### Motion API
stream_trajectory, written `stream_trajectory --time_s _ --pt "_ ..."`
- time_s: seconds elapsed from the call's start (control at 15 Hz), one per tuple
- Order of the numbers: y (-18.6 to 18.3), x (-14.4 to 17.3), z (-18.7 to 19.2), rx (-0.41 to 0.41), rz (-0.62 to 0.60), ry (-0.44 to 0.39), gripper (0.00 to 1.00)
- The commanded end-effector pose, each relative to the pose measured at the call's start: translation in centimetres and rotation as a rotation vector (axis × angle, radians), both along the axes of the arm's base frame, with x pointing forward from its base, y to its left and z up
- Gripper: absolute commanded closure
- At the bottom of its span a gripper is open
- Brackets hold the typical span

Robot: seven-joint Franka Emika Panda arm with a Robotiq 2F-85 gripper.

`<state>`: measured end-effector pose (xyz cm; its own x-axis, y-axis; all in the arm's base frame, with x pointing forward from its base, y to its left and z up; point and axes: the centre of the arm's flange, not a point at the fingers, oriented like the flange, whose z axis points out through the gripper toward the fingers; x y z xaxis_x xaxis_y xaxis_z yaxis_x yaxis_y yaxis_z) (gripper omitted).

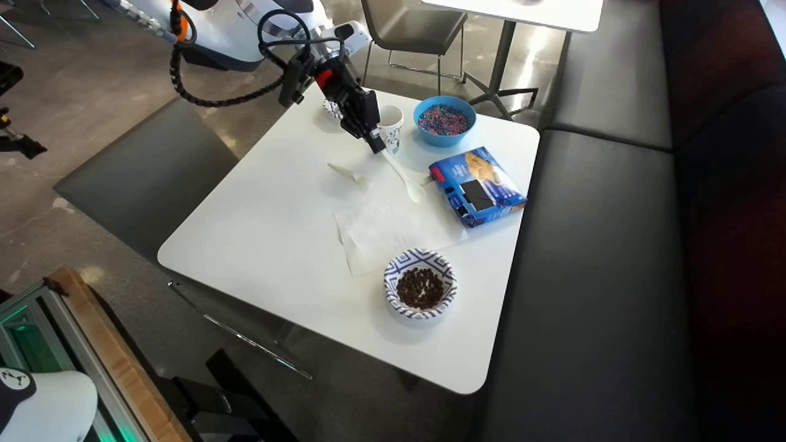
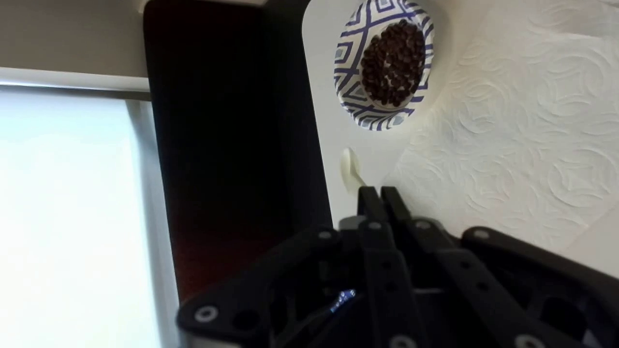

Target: Remove the spoon from the cup

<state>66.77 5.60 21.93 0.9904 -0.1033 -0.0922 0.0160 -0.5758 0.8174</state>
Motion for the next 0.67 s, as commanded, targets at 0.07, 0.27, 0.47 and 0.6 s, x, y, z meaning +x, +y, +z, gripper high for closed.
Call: stream_trajectory --time_s 0.07,0.27,0.47,0.6 --pt "2.1 0.6 -3.9 -0.1 0.081 -0.024 0.99" --pt "3.1 0.7 -7.2 -0.164 0.112 -0.025 0.99" --pt "3.3 0.4 -10.5 -0.212 0.147 -0.02 0.99" --pt "3.3 -0.1 -12.3 -0.232 0.181 -0.009 0.99"
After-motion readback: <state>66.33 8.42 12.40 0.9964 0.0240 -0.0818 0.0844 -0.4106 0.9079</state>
